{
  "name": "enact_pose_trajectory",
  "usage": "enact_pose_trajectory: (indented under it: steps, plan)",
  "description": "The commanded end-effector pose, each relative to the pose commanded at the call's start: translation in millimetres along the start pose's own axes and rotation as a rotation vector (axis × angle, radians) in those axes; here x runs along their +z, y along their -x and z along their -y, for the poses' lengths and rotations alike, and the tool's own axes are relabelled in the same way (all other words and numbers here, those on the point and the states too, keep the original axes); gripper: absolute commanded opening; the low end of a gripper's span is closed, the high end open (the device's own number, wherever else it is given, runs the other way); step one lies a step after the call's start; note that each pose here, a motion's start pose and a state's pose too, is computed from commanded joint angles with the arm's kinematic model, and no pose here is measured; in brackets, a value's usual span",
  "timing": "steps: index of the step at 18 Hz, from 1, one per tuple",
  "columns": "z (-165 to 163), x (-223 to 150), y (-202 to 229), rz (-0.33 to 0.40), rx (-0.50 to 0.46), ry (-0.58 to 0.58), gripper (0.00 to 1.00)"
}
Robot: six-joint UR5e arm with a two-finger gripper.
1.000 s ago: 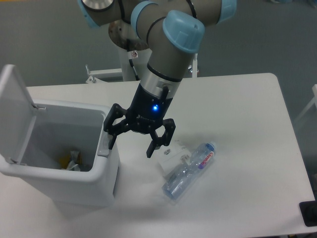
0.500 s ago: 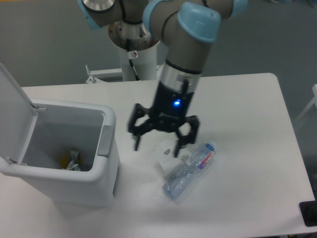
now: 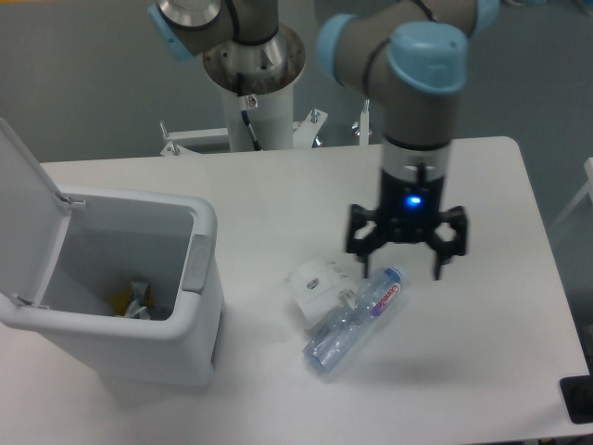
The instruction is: Open the trash can
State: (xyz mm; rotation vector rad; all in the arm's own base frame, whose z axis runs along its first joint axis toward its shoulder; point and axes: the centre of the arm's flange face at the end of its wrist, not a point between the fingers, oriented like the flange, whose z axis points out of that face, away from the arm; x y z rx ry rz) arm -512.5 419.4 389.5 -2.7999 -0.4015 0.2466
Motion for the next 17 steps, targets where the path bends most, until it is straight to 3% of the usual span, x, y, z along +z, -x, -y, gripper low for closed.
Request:
enact_pose_trajectory:
  steps: [2, 6, 17]
  plan:
    - [-14, 23, 19, 0.006, 0.064, 0.072, 1.00]
    - [-24, 32, 14, 0.009, 0.190, 0.172, 1.00]
    - [-25, 35, 4, 0.008, 0.219, 0.195, 1.00]
